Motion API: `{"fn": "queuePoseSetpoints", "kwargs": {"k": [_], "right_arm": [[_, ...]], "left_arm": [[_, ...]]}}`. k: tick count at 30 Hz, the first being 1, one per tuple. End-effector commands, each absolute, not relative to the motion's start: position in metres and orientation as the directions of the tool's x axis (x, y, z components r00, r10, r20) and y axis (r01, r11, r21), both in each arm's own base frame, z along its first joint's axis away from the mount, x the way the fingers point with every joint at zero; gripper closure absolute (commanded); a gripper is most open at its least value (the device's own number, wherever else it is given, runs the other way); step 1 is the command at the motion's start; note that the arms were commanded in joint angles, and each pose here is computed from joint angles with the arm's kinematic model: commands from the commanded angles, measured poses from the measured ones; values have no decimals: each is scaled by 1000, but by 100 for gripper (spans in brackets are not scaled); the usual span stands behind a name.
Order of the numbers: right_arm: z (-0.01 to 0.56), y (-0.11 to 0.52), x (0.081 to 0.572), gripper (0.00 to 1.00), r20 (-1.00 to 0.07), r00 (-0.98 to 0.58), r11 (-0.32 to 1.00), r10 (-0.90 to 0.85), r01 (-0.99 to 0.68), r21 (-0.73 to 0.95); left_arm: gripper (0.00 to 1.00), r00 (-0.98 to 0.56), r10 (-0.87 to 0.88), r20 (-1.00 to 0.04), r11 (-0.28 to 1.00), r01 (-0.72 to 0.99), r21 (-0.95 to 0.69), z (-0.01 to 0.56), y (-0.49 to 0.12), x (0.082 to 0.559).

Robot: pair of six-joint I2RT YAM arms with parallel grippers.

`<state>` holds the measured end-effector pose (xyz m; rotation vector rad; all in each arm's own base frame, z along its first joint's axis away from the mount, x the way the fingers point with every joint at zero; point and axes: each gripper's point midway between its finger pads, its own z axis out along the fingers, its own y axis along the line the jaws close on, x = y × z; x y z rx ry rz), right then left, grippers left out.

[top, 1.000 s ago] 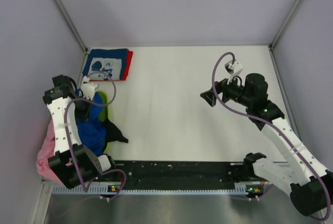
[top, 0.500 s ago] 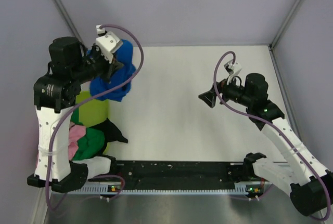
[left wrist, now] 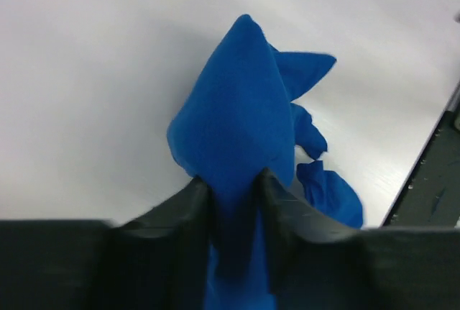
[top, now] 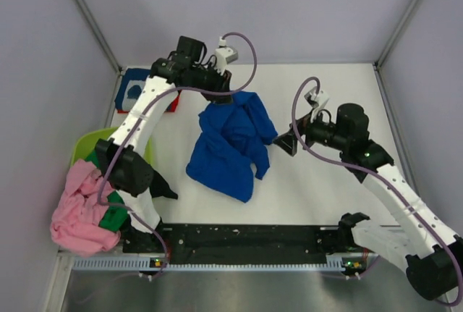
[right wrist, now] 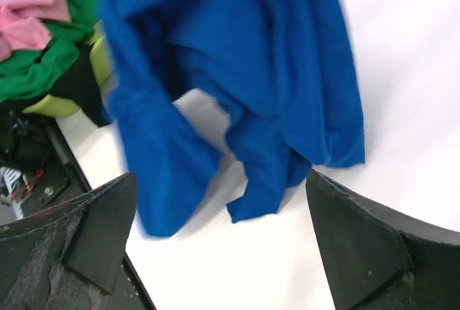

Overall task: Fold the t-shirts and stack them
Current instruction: Move the tshirt to the center of the board, then flatten out the tshirt

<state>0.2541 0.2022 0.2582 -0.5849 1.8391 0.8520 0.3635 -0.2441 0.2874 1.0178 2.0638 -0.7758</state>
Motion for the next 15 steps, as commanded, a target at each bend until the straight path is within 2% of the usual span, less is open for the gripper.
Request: {"fn": "queuePoseSetpoints", "kwargs": {"k": [1,3,4,8,12,15], "right_arm": [[269,231,235,3,-952,-282,525,-118,-831,182],[252,242,232,4,-941,-289,527,-178,-836,156],[240,248,229,5,-934,-270,513,-235,-850,117],[203,280,218,10,-896,-260,474,-360,-878,65],[176,332,187,9,-869,-122,323,-480,-945,-45],[163,375,162,9,-840,-99,189,-533,-982,-4]], "left_arm": [[39,-426,385,-819,580,802,-144,276,-240,416],[28,-498,351,-793,633,750,-191,263,-225,432],[26,-524,325,-787,650,728,-217,261,-215,437],[25,-558,252,-791,718,656,-234,272,-167,440],[25,-561,196,-804,804,562,-196,285,-104,425],[25,-580,170,-797,872,465,-153,282,-58,403]]}}
